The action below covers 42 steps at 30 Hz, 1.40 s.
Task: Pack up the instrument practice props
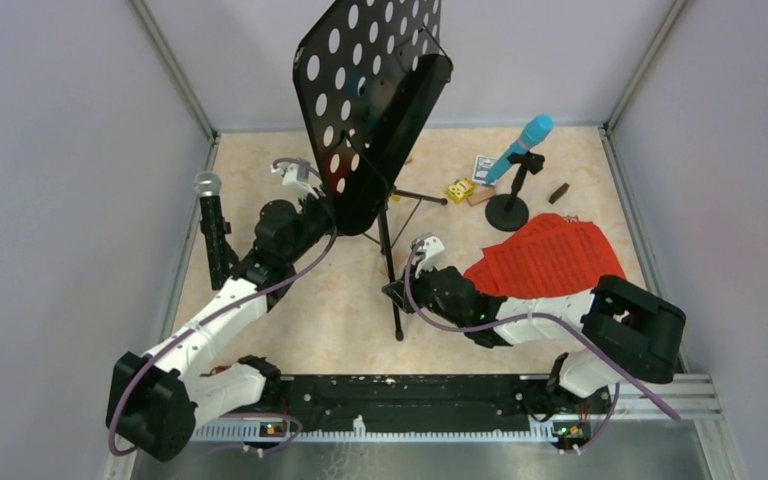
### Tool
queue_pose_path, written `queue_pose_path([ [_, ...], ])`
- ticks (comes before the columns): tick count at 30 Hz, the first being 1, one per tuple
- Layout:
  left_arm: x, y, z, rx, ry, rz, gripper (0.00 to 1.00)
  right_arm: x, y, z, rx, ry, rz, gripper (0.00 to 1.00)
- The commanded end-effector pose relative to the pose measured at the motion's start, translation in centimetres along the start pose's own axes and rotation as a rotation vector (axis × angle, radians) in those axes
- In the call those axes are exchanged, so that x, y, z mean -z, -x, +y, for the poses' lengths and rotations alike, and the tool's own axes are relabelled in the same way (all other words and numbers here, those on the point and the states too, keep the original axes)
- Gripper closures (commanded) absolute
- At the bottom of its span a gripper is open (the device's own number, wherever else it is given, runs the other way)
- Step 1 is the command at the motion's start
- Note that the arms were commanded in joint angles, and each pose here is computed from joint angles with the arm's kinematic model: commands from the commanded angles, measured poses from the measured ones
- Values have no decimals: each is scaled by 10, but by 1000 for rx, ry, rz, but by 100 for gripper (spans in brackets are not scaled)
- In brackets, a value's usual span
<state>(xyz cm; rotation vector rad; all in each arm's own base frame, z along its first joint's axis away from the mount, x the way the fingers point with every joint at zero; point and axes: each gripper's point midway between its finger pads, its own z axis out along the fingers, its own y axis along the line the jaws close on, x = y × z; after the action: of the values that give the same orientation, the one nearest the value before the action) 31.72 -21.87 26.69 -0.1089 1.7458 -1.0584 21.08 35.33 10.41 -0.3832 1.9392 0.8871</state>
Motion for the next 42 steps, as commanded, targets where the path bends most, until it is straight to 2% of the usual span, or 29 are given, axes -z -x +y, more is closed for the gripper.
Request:
queue_pose_path([
  [1, -5, 13, -4, -2, -21, -53, 54, 3, -26, -19, -71, -81, 90, 100],
  [7, -7, 11, -3, 52, -10, -47, 78, 4, -28, -20, -70, -84, 96, 100],
  [12, -4, 0, 4, 248, 39, -25, 86, 3, -27, -19, -70, -83, 95, 100],
  [13, -2, -3, 6, 322, 55, -20, 88, 3, -27, -19, -71, -82, 95, 100],
  [15, 0, -14, 15, 557, 131, -3, 100, 3, -27, -19, -70, -81, 94, 100],
  [16, 1, -19, 17, 683, 160, 7, 100, 3, -27, -19, -68, -82, 96, 100],
  [21, 3, -35, 16, 1114, 196, 61, 100, 3, -27, -18, -69, -78, 101, 100],
  [24, 7, -45, 19, 1333, 264, 96, 100, 3, -27, -18, -69, -78, 100, 100],
  [26, 10, -44, 23, 1412, 276, 68, 100, 3, -26, -17, -70, -77, 99, 100],
  [27, 10, -37, 23, 1417, 250, 37, 96, 2, -26, -17, -71, -77, 99, 100],
  [28, 10, -31, 23, 1416, 225, 6, 85, 2, -25, -16, -71, -76, 97, 100],
  [31, 12, -17, 25, 1384, 162, -76, 36, 1, -25, -16, -70, -75, 97, 100],
  [32, 14, -15, 26, 1372, 164, -90, 27, 1, -25, -16, -70, -75, 97, 100],
  [34, 17, -20, 32, 1343, 185, -99, 21, 1, -25, -16, -70, -76, 99, 100],
  [37, 24, -32, 40, 1318, 213, -86, 19, 2, -25, -15, -70, -73, 99, 100],
  [42, 33, -41, 49, 1142, 251, -75, 14, 8, -15, -16, -65, -80, 74, 100],
])
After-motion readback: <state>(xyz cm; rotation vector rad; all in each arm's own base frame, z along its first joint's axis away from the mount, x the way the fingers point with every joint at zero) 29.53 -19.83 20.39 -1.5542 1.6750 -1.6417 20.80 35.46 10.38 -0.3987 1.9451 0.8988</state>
